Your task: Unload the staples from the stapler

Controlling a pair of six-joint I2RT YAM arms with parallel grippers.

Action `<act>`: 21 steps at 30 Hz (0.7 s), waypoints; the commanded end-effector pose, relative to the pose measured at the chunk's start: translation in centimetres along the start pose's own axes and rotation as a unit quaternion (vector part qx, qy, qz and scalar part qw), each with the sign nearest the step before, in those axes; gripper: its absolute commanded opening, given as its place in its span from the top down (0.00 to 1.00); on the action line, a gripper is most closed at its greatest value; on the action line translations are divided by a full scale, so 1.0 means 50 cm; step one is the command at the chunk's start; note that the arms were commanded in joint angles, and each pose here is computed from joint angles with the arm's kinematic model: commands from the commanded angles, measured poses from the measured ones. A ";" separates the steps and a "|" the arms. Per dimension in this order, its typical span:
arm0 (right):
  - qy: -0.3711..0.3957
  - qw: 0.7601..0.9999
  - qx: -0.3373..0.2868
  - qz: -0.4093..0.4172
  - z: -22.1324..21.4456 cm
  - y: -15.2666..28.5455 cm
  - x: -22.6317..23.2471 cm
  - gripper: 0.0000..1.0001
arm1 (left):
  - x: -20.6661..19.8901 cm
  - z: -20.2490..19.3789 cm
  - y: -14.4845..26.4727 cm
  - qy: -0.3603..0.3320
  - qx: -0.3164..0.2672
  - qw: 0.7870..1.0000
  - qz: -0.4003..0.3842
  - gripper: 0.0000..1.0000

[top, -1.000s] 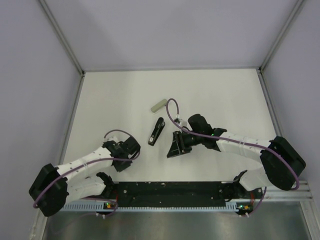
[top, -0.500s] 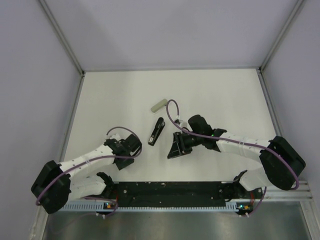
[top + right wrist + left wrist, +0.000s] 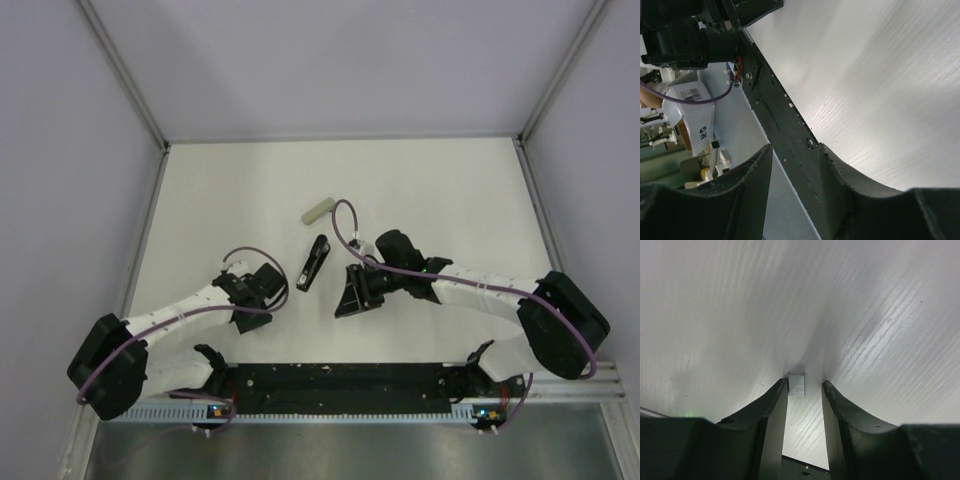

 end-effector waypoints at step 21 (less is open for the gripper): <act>0.033 0.999 -0.031 -0.014 0.026 0.017 0.019 0.58 | -0.059 0.009 0.016 -0.058 0.023 0.993 -0.102 1.00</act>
Point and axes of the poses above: each gripper's point midway between its finger pads, its own y axis back along the fingers, its own x axis along the line the jaws close on, z = x × y, the point moved 9 cm from there along y, back along the fingers, and after that the axes turned 6 degrees about y, right-handed, at the moved point
